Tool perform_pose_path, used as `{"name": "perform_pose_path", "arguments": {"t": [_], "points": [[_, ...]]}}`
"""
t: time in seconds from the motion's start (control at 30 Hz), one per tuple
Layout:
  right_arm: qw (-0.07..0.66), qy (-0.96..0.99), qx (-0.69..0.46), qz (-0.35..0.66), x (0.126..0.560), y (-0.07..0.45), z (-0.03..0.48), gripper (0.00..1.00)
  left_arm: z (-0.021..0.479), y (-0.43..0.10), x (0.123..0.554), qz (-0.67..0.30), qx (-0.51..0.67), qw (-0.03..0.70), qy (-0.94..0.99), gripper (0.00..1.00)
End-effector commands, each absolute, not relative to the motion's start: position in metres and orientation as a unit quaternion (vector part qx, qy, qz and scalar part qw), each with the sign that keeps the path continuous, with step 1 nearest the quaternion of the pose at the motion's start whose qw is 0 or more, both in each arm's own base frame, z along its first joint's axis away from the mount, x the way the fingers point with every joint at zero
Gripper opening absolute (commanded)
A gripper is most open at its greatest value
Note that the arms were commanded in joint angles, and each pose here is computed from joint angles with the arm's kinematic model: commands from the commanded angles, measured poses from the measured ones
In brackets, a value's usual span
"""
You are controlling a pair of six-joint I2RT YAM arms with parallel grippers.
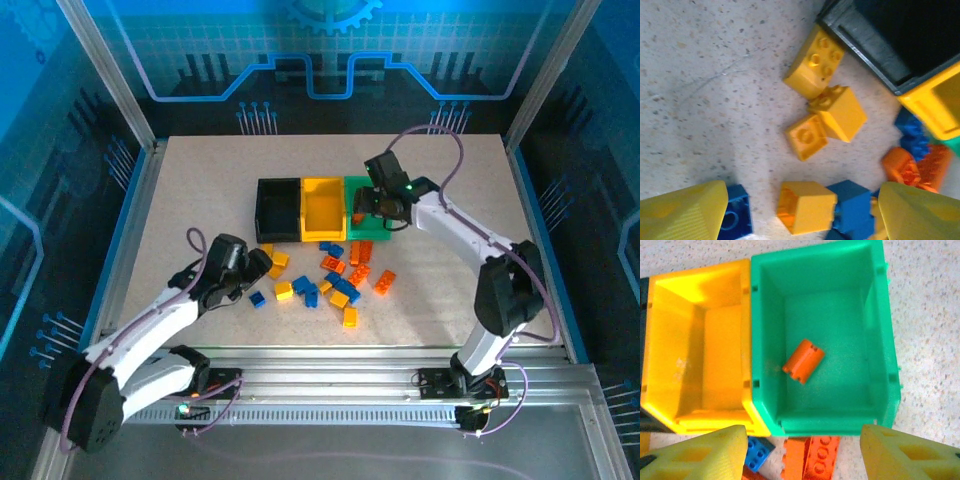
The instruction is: Sort the legos into containers by color
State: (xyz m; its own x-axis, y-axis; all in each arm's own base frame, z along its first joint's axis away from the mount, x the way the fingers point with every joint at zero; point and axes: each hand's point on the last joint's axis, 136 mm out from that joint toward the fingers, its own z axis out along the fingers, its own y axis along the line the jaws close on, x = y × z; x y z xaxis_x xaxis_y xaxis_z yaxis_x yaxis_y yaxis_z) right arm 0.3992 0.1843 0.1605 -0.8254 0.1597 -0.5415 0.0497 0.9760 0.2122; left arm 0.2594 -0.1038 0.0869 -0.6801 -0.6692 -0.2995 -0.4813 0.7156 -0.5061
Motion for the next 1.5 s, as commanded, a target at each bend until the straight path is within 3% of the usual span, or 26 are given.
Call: {"name": "perform_pose_path", "arguments": {"t": [0.0,0.57,0.87,1.1,1.27,1.47], "points": [[0.276,0.953,0.068,0.109,0.384,0.184,0.146,0.63,0.077,-0.094,0.251,-0.121,-0.278,0.207,0.93,0.8],[0.269,0.954,0.077,0.105,0.361,0.168,0.128,0.63,0.012,-0.107,0.212,-0.094,-0.293,0.118,0.944,0.68],[0.27,0.954,0.081,0.105,0.357,0.164,0.127,0.64,0.0,-0.111,0.217,-0.081,-0.289,0.11,0.948,0.49],[0.269,0.954,0.084,0.107,0.355,0.162,0.125,0.64,0.015,-0.115,0.228,-0.085,-0.272,0.129,0.95,0.28],[0.275,0.95,0.093,0.113,0.352,0.156,0.129,0.64,0.063,-0.142,0.245,-0.122,-0.221,0.176,0.951,0.26],[0.277,0.948,0.104,0.119,0.344,0.149,0.129,0.64,0.121,-0.194,0.299,-0.161,-0.157,0.227,0.948,0.26]]}}
